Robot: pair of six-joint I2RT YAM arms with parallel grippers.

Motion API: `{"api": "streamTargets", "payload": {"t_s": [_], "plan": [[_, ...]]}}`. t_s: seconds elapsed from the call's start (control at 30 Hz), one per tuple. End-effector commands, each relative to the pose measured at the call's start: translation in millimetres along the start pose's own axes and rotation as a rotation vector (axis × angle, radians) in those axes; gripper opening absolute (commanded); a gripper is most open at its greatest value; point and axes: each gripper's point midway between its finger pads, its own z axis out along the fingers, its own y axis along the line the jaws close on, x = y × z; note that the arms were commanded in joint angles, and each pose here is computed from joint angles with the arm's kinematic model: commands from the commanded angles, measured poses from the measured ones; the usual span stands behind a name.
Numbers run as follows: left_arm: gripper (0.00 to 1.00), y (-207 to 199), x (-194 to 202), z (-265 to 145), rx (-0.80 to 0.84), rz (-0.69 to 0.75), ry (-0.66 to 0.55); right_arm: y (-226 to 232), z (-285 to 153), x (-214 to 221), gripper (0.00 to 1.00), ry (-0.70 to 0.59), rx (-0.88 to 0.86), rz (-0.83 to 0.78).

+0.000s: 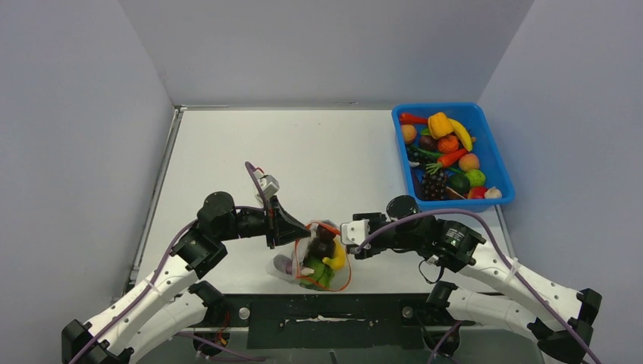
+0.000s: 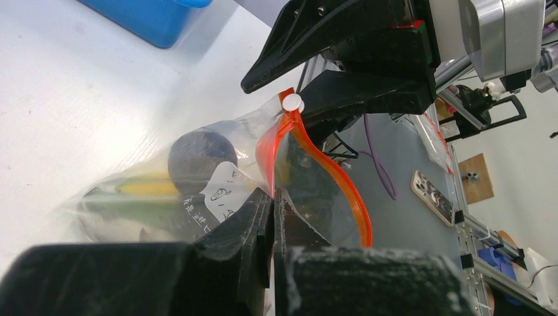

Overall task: Place the food in the zip-top bag and seal the zipper
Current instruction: Zip the zipper food storage bag at the center of the board.

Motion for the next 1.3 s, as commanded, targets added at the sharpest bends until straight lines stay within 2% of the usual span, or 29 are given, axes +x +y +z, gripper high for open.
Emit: {"api": "streamTargets", "payload": {"t_s": [0.0, 0.1, 0.13, 0.17, 0.2, 0.3, 0.33, 0.4, 0.53, 0.73, 0.87, 1.0, 1.1, 1.27], "plan": [[0.0, -26, -37, -3, 0.071, 0.13, -0.091, -9, 5, -24, 0.37, -0.095, 0.006, -0.062], [0.0, -20, -37, -1, 0.047, 0.129, -0.09, -7, 4, -29, 0.08, -0.113, -0.011, -0.088], [0.0, -22, -43, -1, 0.042, 0.138, -0.101, -7, 3, -30, 0.01, -0.117, -0.01, -0.093], [0.0, -20, -46, -2, 0.021, 0.141, -0.104, -8, 3, -29, 0.0, -0.117, -0.006, -0.095], [0.05, -16, -48, -2, -0.008, 0.145, -0.107, -9, 2, -30, 0.0, -0.12, 0.008, -0.092], [0.32, -2, -59, -9, -0.132, 0.181, -0.121, -15, -1, -29, 0.0, -0.12, 0.057, 0.005], [0.39, 1, -63, -13, -0.168, 0.202, -0.127, -17, -1, -29, 0.0, -0.12, 0.069, 0.044], [0.45, 5, -73, -20, -0.226, 0.255, -0.139, -18, -1, -30, 0.0, -0.118, 0.07, 0.126], [0.5, 5, -82, -27, -0.264, 0.348, -0.135, -14, 1, -32, 0.0, -0.114, 0.042, 0.185], [0.51, 10, -71, -22, -0.238, 0.419, -0.062, -30, 0, -30, 0.0, -0.121, 0.081, 0.241], [0.5, -3, -53, -12, -0.074, 0.507, -0.015, -55, -5, -27, 0.0, -0.11, 0.166, 0.338], [0.56, -11, -65, -4, -0.013, 0.606, -0.06, -61, -4, -31, 0.0, -0.141, 0.175, 0.393], [0.59, -17, -78, 2, 0.019, 0.629, -0.083, -57, 2, -32, 0.0, -0.142, 0.139, 0.421], [0.64, -21, -76, 4, 0.059, 0.641, -0.11, -67, 8, -29, 0.0, -0.1, 0.152, 0.459]]}}
